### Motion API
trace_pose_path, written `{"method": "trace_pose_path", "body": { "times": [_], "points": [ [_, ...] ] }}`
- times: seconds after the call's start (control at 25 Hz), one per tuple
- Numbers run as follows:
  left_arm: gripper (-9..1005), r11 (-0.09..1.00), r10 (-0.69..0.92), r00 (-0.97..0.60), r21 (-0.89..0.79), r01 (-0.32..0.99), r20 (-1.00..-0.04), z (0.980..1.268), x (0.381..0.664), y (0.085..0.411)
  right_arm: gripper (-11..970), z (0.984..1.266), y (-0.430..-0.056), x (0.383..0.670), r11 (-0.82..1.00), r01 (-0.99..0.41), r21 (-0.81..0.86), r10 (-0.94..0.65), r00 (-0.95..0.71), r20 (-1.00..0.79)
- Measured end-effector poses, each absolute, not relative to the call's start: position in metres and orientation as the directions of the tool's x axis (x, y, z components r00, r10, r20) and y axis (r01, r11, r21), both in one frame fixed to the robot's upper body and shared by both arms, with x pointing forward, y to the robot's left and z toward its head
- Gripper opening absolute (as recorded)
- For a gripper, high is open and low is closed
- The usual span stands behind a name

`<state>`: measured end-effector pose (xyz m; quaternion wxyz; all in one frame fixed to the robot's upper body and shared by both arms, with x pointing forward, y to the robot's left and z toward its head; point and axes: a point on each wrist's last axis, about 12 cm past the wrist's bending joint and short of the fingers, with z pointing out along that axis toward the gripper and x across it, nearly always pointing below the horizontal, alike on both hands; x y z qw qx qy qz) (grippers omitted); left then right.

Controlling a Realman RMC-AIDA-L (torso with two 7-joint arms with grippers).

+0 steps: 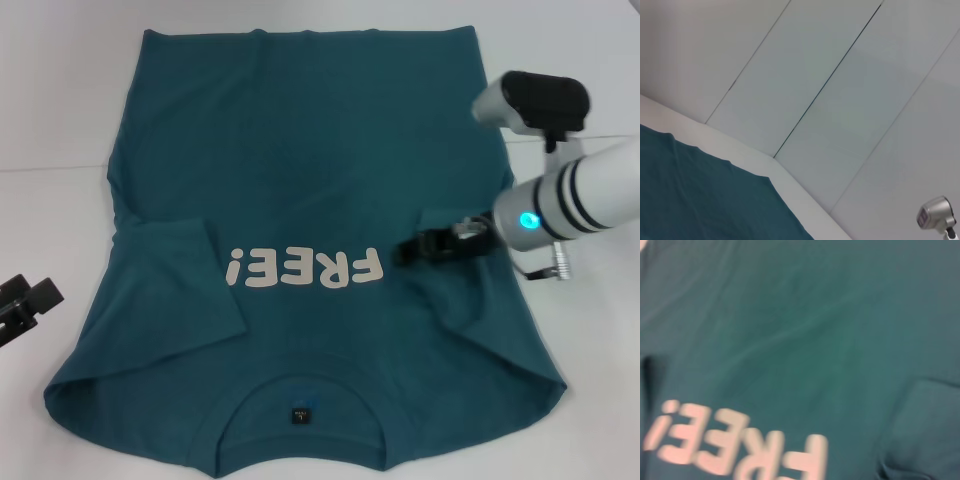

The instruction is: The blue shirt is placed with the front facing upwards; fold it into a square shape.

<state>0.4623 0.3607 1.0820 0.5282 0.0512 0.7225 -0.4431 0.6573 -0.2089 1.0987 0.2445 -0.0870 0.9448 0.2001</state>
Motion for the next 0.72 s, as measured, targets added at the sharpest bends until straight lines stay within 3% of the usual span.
{"method": "trace_pose_path", "body": {
  "times": [0.16, 0.36, 0.72],
  "points": [
    [926, 0.597, -0.396, -0.438, -0.588, 0.545, -0.807, 1.082, 0.462, 0.361, 592, 1.112, -0.195, 0.656, 0.832, -0.309, 0.461, -0.045, -0.865, -0.500],
    [926, 0.596, -0.404, -0.435, -0.592, 0.542, -0.805, 1.083, 0.460, 0.362, 589, 1.128, -0.205, 0.654, 0.781, -0.326, 0.533, -0.017, -0.864, -0.503],
    [926, 0.560, -0.417, -0.498, -0.647, 0.517, -0.760, 1.087, 0.463, 0.366, 582, 1.141, -0.252, 0.636, 0.755, -0.326, 0.569, -0.014, -0.875, -0.484]
  ]
}}
